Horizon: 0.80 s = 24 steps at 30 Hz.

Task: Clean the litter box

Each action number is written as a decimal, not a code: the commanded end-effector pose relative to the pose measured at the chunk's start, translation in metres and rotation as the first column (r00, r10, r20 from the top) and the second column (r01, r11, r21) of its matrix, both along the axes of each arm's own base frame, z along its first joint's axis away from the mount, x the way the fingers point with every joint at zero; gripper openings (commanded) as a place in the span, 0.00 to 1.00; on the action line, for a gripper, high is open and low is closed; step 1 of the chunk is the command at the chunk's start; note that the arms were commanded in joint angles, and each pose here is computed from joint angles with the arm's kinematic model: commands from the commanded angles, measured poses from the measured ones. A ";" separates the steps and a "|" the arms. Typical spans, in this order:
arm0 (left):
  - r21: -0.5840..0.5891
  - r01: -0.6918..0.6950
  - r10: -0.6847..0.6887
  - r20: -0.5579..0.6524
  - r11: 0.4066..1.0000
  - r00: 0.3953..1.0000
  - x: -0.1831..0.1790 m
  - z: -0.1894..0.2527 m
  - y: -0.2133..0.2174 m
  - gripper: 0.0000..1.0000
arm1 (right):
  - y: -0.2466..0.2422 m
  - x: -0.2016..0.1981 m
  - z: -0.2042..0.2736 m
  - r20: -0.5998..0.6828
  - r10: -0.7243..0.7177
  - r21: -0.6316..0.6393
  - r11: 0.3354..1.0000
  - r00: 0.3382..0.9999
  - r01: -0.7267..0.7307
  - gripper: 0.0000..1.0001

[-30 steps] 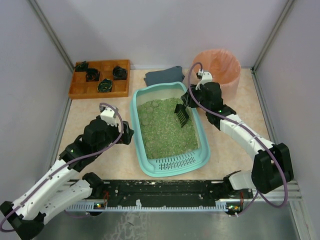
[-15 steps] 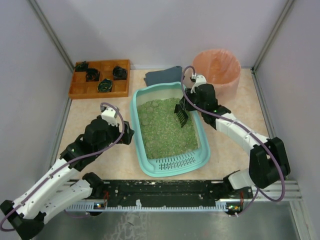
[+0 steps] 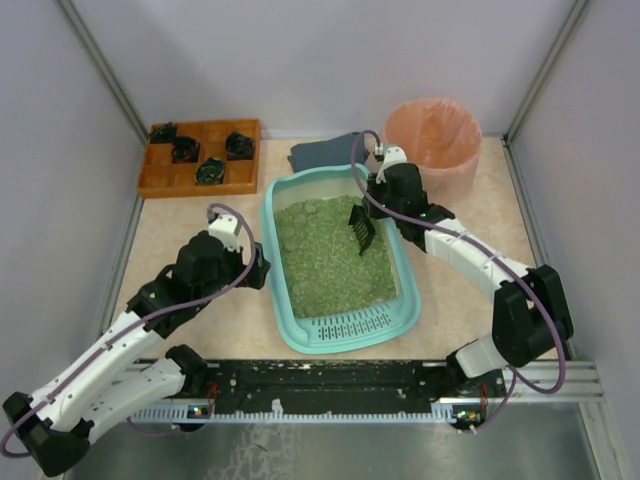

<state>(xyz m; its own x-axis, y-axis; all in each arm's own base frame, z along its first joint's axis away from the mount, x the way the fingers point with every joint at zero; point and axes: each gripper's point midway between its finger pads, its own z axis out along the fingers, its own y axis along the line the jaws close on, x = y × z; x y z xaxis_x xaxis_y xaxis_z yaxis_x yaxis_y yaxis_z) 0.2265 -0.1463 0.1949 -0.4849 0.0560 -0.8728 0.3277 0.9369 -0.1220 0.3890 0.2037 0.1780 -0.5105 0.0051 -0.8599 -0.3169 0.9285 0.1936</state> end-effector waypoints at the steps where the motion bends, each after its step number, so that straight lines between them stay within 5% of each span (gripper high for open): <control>1: -0.003 -0.010 0.010 0.011 1.000 1.000 0.002 0.004 0.000 0.98 | 0.015 0.006 0.060 0.140 0.041 0.018 0.999 0.989 -0.044 0.03; 13: -0.050 -0.102 0.103 0.020 0.994 0.994 0.006 0.011 0.009 1.00 | 0.010 -0.022 0.093 0.207 0.083 0.042 0.995 0.975 -0.093 0.00; 24: -0.152 -0.091 0.075 -0.104 0.984 0.992 0.024 0.003 -0.036 0.96 | 0.003 -0.052 0.099 0.225 0.119 0.064 0.988 0.967 -0.137 0.00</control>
